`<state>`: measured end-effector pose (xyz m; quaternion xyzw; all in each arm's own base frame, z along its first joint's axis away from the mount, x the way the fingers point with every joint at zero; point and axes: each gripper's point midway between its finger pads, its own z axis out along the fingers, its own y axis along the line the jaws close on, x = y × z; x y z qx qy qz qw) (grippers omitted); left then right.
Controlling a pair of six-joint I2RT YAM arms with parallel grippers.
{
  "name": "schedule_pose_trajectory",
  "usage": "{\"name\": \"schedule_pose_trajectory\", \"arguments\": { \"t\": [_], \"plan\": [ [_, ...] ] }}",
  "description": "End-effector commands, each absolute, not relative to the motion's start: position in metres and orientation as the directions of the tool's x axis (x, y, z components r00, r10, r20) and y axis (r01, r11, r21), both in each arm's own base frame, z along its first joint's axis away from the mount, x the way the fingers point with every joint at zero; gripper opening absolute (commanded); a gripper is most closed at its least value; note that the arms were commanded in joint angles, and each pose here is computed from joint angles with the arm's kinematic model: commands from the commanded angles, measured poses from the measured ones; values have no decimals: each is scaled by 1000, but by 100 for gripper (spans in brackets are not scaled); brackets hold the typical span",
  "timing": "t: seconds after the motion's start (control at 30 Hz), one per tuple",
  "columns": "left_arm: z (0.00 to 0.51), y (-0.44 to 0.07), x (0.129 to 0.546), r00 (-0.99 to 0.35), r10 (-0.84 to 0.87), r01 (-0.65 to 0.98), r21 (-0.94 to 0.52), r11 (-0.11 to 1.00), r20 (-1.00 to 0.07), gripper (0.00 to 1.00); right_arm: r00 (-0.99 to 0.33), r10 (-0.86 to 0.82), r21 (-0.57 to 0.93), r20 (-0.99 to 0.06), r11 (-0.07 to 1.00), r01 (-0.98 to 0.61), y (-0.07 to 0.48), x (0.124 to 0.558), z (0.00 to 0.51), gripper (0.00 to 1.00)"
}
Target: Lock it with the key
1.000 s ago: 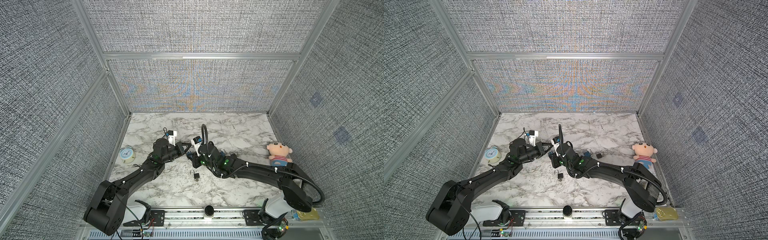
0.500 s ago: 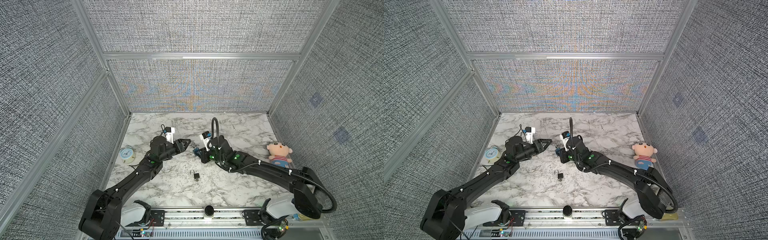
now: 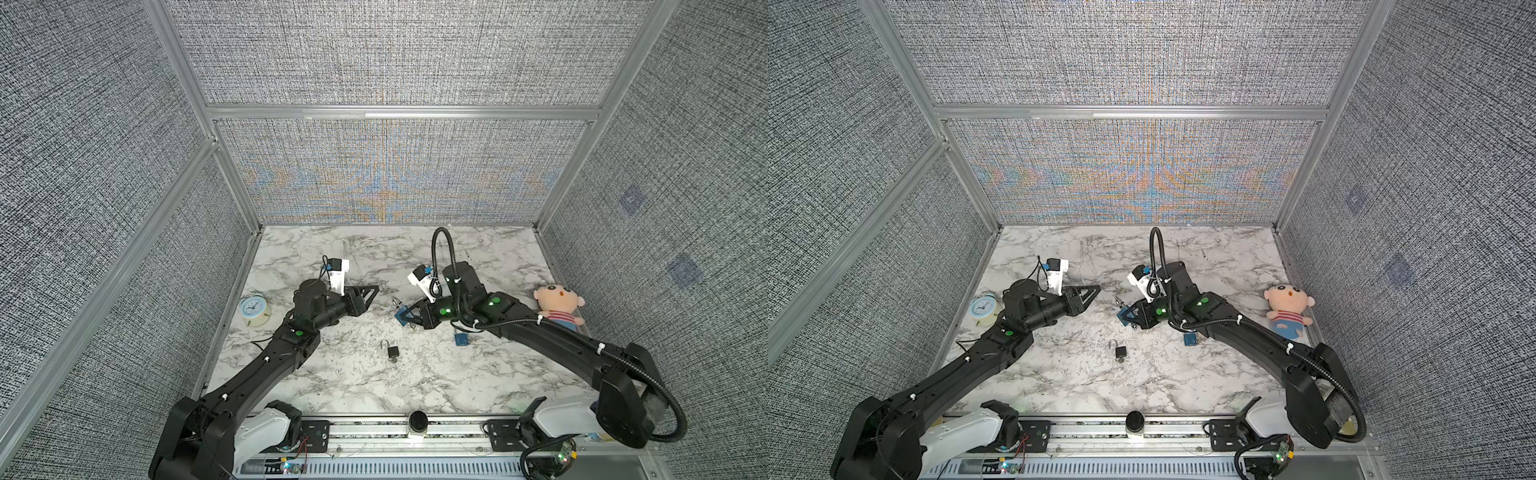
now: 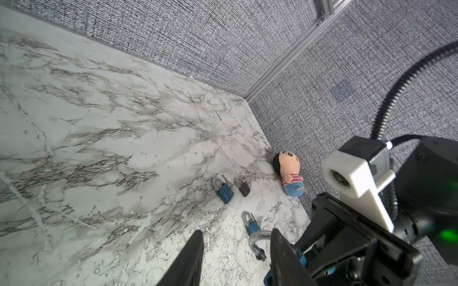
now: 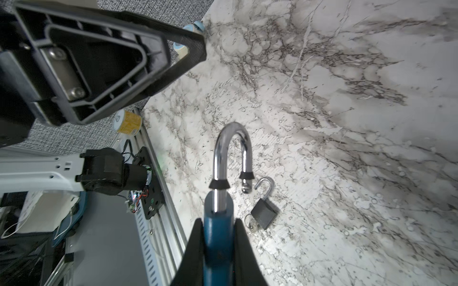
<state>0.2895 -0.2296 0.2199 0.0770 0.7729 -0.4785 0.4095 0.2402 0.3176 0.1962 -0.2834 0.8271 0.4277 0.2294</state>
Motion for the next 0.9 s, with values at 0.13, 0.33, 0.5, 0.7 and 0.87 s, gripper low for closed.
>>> {"name": "schedule_pose_trajectory", "arguments": {
  "t": [0.13, 0.33, 0.5, 0.7, 0.87],
  "plan": [
    [244, -249, 268, -602, -210, 684, -633, 363, -770, 46, -723, -317, 672, -614, 269, -690, 326, 213, 223, 0],
    [249, -260, 258, -609, -185, 726, -635, 264, -772, 46, -730, -324, 694, -602, 239, -679, 326, 209, 226, 0],
    [254, -268, 248, -611, -160, 751, -632, 192, -775, 45, -742, -324, 711, -586, 233, -663, 327, 212, 225, 0],
    [258, -269, 237, -604, -140, 771, -620, 145, -785, 39, -752, -322, 727, -575, 221, -650, 326, 215, 228, 0],
    [251, -269, 234, -615, -122, 766, -626, 145, -779, 36, -756, -314, 730, -575, 219, -647, 325, 218, 231, 0]
  ]
}}
